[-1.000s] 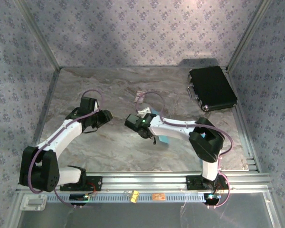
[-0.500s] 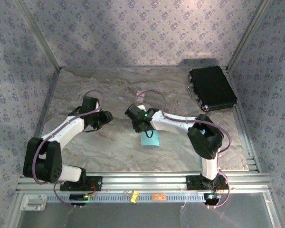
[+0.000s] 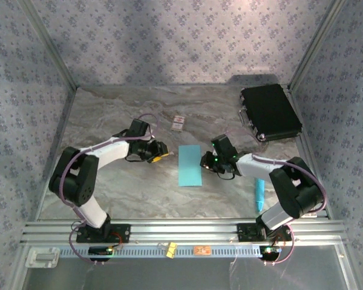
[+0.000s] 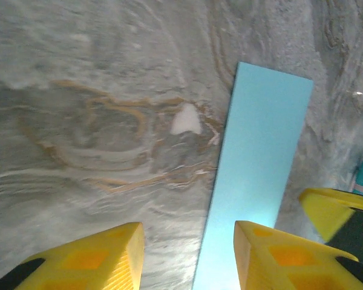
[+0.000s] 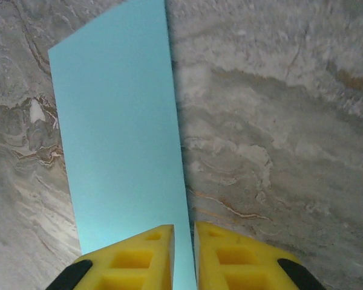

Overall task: Fold a paper plane with a square sheet of paper (pick it up from the middle)
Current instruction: Turn over the paper at the center of the table, then third fold the triangle at the center of the table.

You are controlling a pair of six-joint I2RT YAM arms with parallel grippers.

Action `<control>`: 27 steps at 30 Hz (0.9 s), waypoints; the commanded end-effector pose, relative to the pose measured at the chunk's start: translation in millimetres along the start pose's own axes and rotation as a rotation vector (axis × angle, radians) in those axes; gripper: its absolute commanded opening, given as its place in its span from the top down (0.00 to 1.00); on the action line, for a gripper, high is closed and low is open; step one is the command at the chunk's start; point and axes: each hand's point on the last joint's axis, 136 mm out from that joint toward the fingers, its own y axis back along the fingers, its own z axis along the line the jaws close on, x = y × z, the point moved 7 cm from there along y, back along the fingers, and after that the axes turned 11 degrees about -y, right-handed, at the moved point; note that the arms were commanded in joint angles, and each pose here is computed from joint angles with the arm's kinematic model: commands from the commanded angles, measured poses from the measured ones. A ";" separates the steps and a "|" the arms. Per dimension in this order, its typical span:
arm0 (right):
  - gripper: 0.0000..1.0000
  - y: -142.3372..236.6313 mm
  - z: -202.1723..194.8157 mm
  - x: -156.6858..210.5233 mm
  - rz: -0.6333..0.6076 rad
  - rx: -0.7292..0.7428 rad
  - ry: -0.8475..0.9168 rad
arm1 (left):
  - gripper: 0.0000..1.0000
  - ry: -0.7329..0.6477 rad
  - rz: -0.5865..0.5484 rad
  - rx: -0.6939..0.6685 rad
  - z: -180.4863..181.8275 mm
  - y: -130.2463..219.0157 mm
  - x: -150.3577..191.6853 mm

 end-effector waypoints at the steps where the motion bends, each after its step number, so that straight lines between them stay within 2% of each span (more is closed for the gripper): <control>1: 0.86 -3.7 21.1 -4.3 0.053 -0.172 -0.042 | 0.57 0.013 -0.014 0.104 -18.8 -5.6 -12.0; 5: 0.92 -6.7 22.1 -3.1 0.061 -0.150 -0.024 | 0.57 -0.002 0.019 0.102 -22.3 -15.0 -10.2; 8: 0.92 -7.7 17.2 -3.9 0.043 -0.147 -0.031 | 0.56 -0.008 0.031 0.105 -24.3 -18.6 -7.7; 11: 0.92 -14.8 16.9 0.7 0.107 -0.175 -0.023 | 0.56 -0.005 0.047 0.123 -25.4 -22.5 -7.7; 14: 0.93 -18.2 10.0 4.8 0.111 -0.172 -0.051 | 0.56 0.001 0.060 0.131 -25.8 -26.9 -5.3; 22: 0.92 -26.0 -37.3 11.6 0.107 -0.076 -0.125 | 0.54 -0.003 0.098 0.114 -26.8 -38.8 -1.9; 27: 0.92 -27.0 -37.4 9.2 0.120 -0.107 -0.136 | 0.54 -0.020 0.123 0.121 -35.5 -48.3 -3.6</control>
